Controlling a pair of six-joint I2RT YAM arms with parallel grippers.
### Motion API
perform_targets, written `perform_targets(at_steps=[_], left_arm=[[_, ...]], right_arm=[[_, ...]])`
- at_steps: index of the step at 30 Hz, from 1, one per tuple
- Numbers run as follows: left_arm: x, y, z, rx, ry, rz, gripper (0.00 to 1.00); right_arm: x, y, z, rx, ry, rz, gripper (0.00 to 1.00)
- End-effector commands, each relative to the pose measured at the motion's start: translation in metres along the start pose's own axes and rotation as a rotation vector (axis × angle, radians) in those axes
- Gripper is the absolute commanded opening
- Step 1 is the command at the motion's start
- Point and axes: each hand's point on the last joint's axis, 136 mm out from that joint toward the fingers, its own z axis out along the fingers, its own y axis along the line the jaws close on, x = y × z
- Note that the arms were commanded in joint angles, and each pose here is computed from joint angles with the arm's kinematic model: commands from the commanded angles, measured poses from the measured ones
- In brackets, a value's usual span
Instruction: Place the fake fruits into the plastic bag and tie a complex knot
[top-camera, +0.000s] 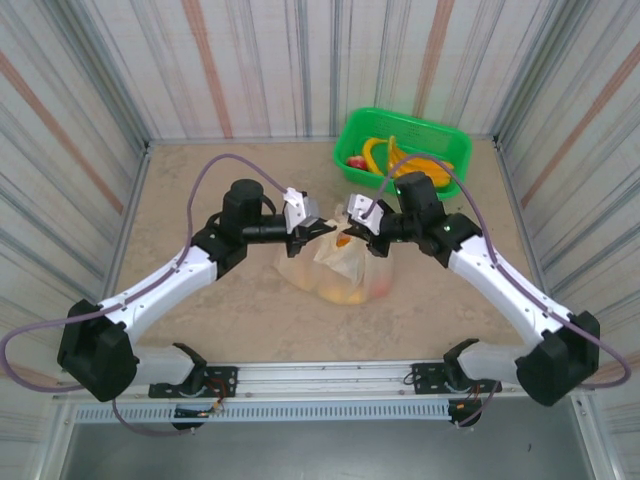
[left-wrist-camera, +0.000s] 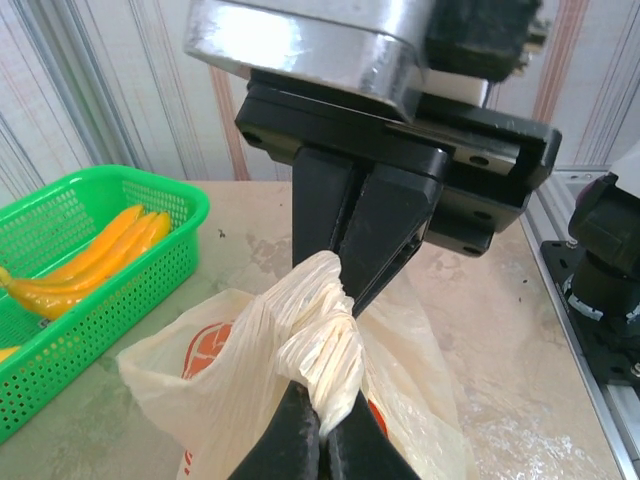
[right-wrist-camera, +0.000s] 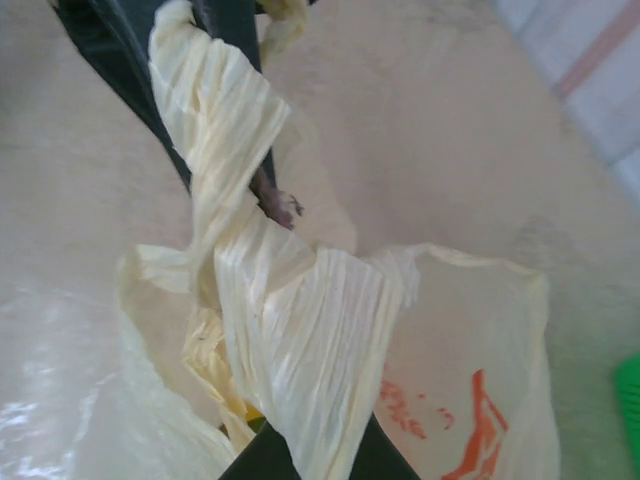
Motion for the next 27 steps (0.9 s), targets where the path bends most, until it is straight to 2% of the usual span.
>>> perform_targets(at_steps=[1, 7, 9, 11, 12, 13, 15, 16, 20, 27], left_arm=[[-0.008, 0.005, -0.006, -0.034, 0.005, -0.026, 0.00], [-0.016, -0.016, -0.001, -0.003, 0.039, -0.044, 0.00], [-0.018, -0.014, -0.004, -0.022, 0.039, -0.081, 0.00], [-0.018, -0.007, -0.007, -0.076, 0.042, -0.091, 0.00], [-0.017, -0.003, -0.009, -0.104, 0.045, -0.097, 0.00], [-0.017, 0.001, -0.011, -0.125, 0.042, -0.101, 0.00], [-0.016, 0.008, -0.012, -0.170, 0.040, -0.094, 0.00], [-0.015, 0.010, -0.013, -0.180, 0.045, -0.087, 0.00], [-0.009, 0.014, -0.015, -0.198, 0.038, -0.083, 0.00], [-0.009, 0.007, -0.012, -0.153, 0.014, -0.071, 0.00]], right_arm=[[-0.003, -0.064, -0.020, 0.397, 0.002, -0.011, 0.00], [-0.009, -0.081, -0.020, 0.591, 0.033, -0.049, 0.00], [-0.014, -0.077, -0.020, 0.574, -0.005, -0.042, 0.00], [-0.018, -0.060, -0.016, 0.477, -0.035, -0.067, 0.00], [-0.018, -0.052, -0.015, 0.419, -0.037, -0.061, 0.04], [-0.017, -0.041, -0.013, 0.346, -0.026, -0.065, 0.12], [-0.018, -0.011, -0.013, 0.166, -0.024, -0.094, 0.35], [-0.020, -0.003, -0.016, 0.118, -0.042, -0.085, 0.43], [-0.041, 0.011, -0.045, 0.011, -0.157, -0.001, 0.59], [-0.032, 0.009, -0.054, -0.002, -0.117, 0.007, 0.52]])
